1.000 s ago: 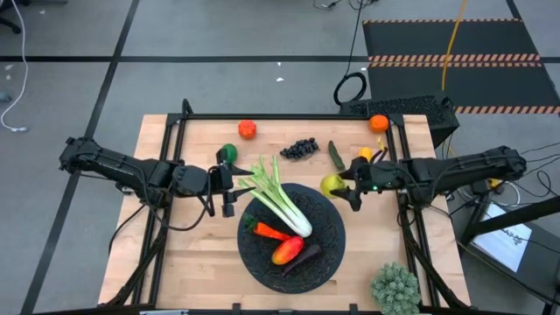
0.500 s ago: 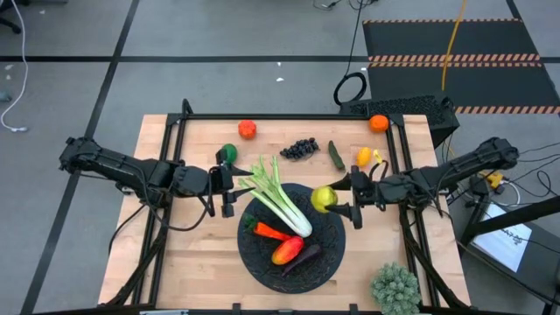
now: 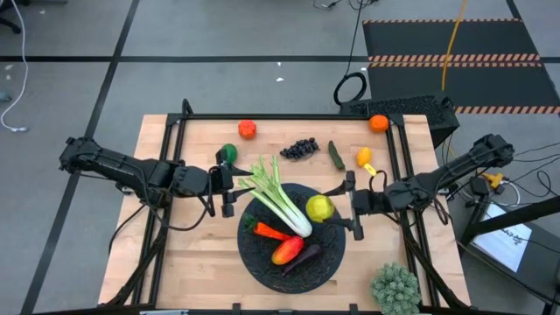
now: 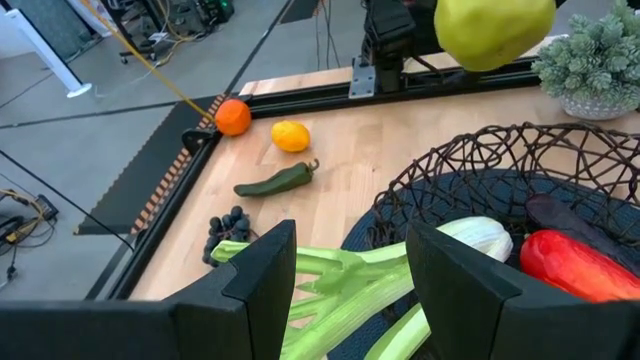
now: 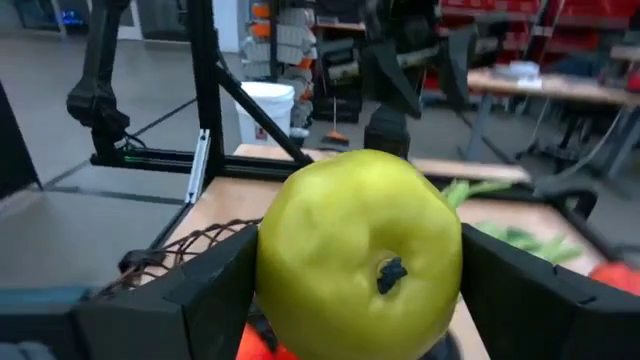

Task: Build produce basket
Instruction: Put the green apple into the black mesh basket

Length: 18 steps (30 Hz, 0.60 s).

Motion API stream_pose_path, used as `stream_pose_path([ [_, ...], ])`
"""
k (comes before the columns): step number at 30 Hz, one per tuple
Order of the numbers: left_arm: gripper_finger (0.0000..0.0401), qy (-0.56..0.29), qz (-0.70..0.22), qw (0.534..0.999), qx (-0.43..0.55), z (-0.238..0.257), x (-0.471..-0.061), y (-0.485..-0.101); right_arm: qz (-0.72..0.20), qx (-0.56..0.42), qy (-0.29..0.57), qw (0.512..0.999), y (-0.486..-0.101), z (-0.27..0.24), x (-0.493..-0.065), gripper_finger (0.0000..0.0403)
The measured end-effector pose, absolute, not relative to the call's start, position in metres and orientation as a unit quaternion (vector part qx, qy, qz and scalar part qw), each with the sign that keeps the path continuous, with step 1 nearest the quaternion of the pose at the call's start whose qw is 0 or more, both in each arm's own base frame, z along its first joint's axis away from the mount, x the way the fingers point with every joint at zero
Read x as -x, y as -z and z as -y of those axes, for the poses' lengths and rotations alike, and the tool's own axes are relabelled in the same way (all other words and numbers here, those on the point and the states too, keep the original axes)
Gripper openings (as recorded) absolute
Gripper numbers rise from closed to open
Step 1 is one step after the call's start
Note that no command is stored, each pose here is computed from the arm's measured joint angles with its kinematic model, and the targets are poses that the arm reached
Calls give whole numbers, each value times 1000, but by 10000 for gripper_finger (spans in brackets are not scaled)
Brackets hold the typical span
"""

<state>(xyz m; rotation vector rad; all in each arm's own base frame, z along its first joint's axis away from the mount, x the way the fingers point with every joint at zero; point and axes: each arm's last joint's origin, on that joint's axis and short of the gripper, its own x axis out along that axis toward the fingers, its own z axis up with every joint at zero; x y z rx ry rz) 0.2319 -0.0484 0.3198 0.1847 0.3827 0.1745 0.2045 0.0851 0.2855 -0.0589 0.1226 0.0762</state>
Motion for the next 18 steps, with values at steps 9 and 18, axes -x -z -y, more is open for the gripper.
stream_pose_path([
  [9,191,-86,-190,974,-92,48,-232,-320,-52,172,-60,982,-286,-86,-204,299],
  [18,191,-86,-189,974,-91,48,-232,-320,-50,216,-63,973,-286,-86,-204,305],
])
